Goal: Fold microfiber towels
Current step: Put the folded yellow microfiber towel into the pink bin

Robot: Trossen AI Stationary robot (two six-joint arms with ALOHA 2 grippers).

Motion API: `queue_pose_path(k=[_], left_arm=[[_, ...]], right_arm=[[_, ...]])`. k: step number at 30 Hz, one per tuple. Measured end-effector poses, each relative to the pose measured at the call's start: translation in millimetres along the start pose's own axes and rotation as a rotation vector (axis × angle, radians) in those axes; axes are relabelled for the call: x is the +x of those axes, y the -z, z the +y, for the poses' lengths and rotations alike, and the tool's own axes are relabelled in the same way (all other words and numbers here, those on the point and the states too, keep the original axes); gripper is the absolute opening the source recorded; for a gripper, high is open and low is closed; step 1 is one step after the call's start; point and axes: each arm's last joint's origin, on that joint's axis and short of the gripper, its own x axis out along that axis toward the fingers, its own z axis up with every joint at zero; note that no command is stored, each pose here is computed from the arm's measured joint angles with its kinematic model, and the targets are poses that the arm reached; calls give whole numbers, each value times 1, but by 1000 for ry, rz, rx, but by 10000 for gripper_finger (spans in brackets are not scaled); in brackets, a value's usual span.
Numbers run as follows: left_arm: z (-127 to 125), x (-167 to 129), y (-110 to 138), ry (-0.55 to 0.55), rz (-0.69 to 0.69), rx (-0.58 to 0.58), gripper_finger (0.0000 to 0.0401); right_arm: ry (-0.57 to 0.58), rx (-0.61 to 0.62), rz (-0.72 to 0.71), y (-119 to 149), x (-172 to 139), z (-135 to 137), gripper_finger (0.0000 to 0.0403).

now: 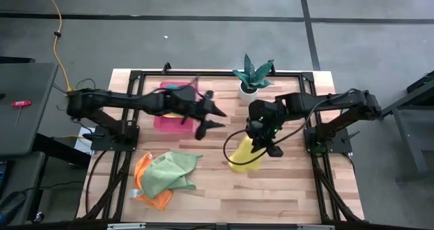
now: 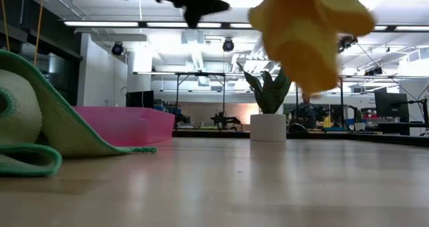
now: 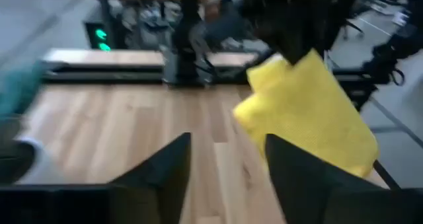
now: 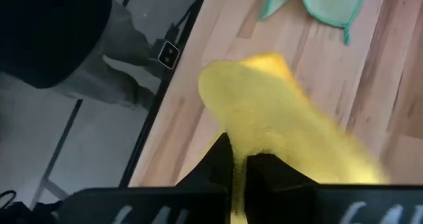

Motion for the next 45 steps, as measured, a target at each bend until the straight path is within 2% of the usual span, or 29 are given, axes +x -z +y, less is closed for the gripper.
queue_pose_path(k=[5, 10, 16, 21, 28, 35, 40, 45], left_arm=[[2, 46, 0, 52, 61, -10, 274], [2, 74, -12, 288, 58, 43, 314], [4, 97, -17, 450, 45, 29, 315], [9, 111, -11, 404, 59, 57, 316], [10, 125, 0, 447, 86, 47, 317], [9, 124, 2, 557, 103, 15, 317], [22, 115, 0, 687, 113, -88, 317], [29, 113, 3, 685, 138, -141, 317]], right_arm=[[-8, -51, 5, 0, 2, 4, 0], [-16, -151, 11, 0, 4, 7, 0], [-16, -151, 8, -1, 5, 6, 0], [-16, -146, 19, -1, 10, 4, 0], [-7, -202, 0, -6, 16, 1, 0], [25, -223, -27, -8, 15, 1, 0], [40, -216, -25, -8, 14, 1, 0], [45, -225, -34, -9, 14, 0, 0]])
